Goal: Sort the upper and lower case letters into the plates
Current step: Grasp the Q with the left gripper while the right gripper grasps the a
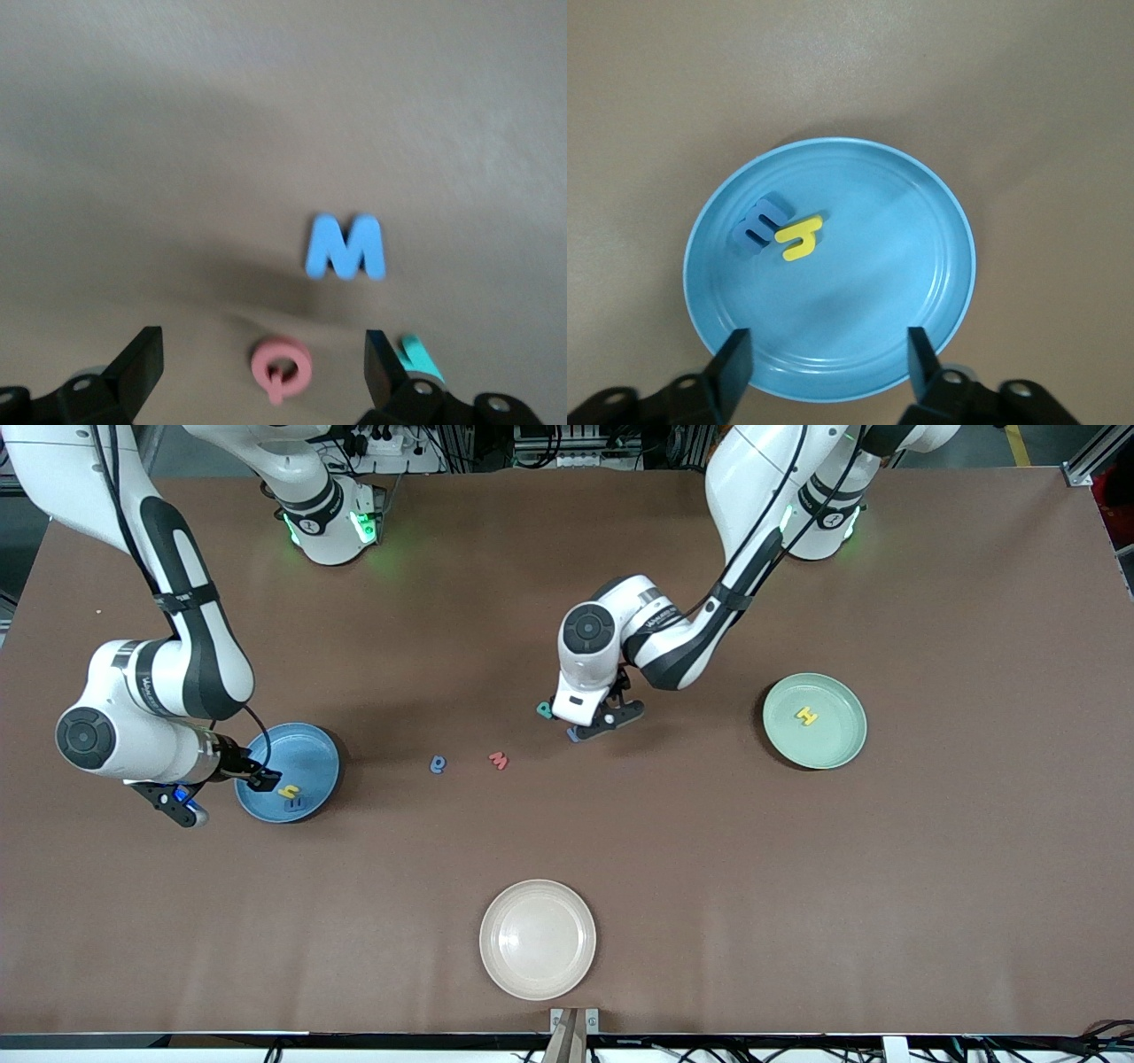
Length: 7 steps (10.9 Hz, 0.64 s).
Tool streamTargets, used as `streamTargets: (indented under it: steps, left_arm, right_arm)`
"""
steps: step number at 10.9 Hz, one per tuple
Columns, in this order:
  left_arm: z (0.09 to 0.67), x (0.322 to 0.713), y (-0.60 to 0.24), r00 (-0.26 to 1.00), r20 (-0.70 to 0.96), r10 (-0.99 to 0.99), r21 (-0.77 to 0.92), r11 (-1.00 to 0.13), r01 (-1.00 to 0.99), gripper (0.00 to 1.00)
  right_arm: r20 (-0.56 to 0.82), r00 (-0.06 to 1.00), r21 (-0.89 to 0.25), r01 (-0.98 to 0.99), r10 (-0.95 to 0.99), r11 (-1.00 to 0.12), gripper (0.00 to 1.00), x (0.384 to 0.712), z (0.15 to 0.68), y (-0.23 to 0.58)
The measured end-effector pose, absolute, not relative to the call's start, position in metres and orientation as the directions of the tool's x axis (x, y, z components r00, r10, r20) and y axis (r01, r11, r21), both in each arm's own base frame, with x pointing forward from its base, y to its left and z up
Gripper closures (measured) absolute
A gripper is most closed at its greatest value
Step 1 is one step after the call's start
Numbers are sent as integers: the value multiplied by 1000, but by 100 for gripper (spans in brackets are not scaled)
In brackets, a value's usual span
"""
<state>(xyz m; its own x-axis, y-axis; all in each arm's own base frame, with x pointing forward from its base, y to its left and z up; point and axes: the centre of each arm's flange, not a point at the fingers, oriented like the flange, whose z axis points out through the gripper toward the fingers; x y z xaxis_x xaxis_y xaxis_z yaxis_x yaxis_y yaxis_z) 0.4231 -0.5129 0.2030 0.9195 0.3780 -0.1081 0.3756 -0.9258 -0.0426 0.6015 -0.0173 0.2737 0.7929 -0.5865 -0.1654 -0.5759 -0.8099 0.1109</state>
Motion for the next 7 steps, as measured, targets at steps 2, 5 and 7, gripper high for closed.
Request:
streamTargets:
  steps: [2, 5, 7]
  left_arm:
    - [201, 404, -525, 928, -122, 353, -15, -935, 354, 0]
    - [170, 377, -516, 935, -126, 331, 2, -943, 334, 0]
    - [162, 374, -509, 942, -114, 316, -1, -948, 318, 0]
  right_arm:
    - [-157, 803, 102, -567, -576, -818, 0, 605, 278, -9]
    - [-146, 835, 93, -523, -531, -847, 0, 610, 278, 26]
    - [-134, 853, 84, -497, -504, -863, 0, 616, 277, 49]
